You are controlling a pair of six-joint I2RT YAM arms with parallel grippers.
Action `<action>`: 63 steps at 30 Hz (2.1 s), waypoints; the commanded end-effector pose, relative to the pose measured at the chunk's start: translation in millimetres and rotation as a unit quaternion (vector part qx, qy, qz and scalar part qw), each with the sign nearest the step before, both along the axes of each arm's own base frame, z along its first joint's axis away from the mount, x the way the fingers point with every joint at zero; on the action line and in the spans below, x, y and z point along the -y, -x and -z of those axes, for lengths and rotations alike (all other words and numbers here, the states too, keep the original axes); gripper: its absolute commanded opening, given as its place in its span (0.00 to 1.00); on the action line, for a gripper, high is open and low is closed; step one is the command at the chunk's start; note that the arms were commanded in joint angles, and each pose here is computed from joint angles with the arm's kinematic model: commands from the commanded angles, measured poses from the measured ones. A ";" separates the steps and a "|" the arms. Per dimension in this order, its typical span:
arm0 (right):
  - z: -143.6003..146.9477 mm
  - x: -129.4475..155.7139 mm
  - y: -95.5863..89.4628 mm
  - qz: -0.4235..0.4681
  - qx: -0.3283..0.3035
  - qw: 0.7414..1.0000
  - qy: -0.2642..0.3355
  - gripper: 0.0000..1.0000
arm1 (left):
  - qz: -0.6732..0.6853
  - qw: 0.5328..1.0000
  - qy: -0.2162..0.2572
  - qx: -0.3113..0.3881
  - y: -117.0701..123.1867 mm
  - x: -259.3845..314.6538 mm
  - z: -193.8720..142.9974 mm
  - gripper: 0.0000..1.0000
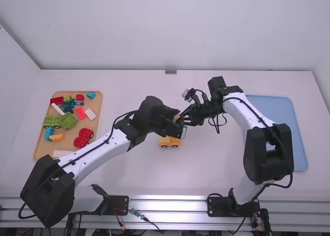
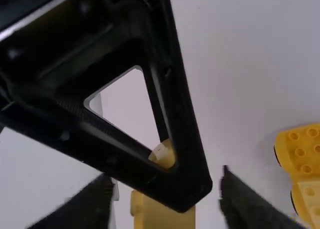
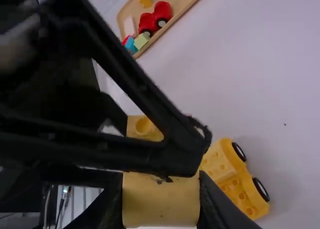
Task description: Assemble lego blocks to make yellow taxi
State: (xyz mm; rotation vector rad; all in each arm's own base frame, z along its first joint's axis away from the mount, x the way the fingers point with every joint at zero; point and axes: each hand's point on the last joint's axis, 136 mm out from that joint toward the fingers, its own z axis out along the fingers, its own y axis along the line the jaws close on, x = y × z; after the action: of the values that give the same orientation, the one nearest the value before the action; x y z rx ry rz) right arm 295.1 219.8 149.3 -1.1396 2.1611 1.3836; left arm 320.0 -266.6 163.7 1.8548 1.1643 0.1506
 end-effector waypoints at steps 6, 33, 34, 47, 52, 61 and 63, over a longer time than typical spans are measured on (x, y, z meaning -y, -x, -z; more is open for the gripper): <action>18.0 7.1 -2.6 -0.002 0.013 0.999 0.042 0.10 | -0.047 0.996 0.058 -0.052 -2.6 1.4 -3.5 0.99; 22.6 20.8 -12.4 -0.147 0.286 0.942 0.094 0.00 | -0.024 0.897 0.217 -0.385 14.7 -32.3 -48.0 0.99; 21.0 20.8 -13.1 -0.145 0.289 0.942 0.094 0.00 | -0.033 0.894 0.210 -0.394 13.7 -31.2 -40.5 0.99; 10.7 14.6 4.8 -0.179 0.310 0.926 0.120 0.00 | -0.051 0.876 0.186 -0.441 11.9 -14.0 -3.0 0.99; 12.2 8.4 12.5 -0.197 0.310 0.923 0.119 0.00 | -0.040 0.891 0.162 -0.423 16.6 -5.9 1.9 0.99; 12.6 8.8 20.7 -0.214 0.308 0.920 0.112 0.00 | -0.058 0.897 0.146 -0.413 14.3 -4.4 8.6 0.99; 12.2 9.2 18.6 -0.212 0.311 0.920 0.112 0.00 | -0.062 0.898 0.155 -0.407 8.6 -5.1 6.0 0.99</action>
State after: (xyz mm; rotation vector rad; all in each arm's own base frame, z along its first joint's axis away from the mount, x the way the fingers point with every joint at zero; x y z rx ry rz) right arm 281.6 202.9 127.9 -1.9126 1.7555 0.7120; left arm 310.0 -260.0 160.4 1.5621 1.7292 -0.7975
